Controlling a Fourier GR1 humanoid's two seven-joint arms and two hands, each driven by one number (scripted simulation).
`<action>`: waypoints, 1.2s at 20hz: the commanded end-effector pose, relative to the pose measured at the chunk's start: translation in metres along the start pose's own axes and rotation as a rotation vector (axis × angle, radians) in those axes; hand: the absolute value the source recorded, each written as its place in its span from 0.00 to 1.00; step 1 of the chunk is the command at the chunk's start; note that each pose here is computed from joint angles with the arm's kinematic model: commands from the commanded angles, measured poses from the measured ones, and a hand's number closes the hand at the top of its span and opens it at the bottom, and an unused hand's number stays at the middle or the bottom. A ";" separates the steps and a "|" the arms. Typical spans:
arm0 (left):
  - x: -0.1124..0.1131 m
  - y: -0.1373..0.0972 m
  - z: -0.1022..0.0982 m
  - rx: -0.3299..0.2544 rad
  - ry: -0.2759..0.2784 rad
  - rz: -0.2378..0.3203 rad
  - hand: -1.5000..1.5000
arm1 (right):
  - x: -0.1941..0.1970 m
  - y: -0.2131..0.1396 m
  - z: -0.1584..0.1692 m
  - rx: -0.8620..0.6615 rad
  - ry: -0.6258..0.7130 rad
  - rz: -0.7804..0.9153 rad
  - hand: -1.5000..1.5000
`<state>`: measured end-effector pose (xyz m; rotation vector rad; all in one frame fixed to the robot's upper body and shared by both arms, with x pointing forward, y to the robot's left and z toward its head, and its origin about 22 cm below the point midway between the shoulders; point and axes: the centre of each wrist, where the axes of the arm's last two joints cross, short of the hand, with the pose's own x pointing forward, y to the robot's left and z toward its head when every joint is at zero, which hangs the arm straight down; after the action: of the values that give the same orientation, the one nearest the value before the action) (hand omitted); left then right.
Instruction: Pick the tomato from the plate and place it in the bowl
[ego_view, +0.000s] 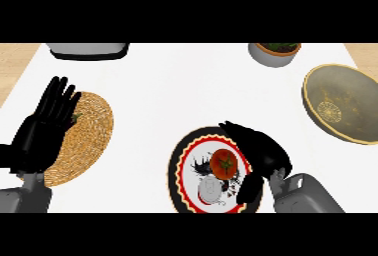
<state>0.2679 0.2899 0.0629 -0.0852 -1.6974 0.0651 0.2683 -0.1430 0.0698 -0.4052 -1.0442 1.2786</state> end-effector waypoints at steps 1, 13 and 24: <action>-0.003 0.001 0.004 -0.002 0.011 -0.010 0.50 | -0.011 0.008 -0.015 0.003 0.007 0.018 0.00; -0.009 0.001 -0.014 -0.010 0.012 0.000 0.50 | 0.001 0.015 -0.038 0.075 0.036 0.039 0.00; -0.001 0.025 -0.015 0.003 -0.001 0.024 0.50 | -0.006 0.047 -0.053 0.039 -0.047 0.244 1.00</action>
<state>0.2727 0.2963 0.0580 -0.0873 -1.6933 0.0697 0.2933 -0.1211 0.0192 -0.4730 -1.0029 1.4884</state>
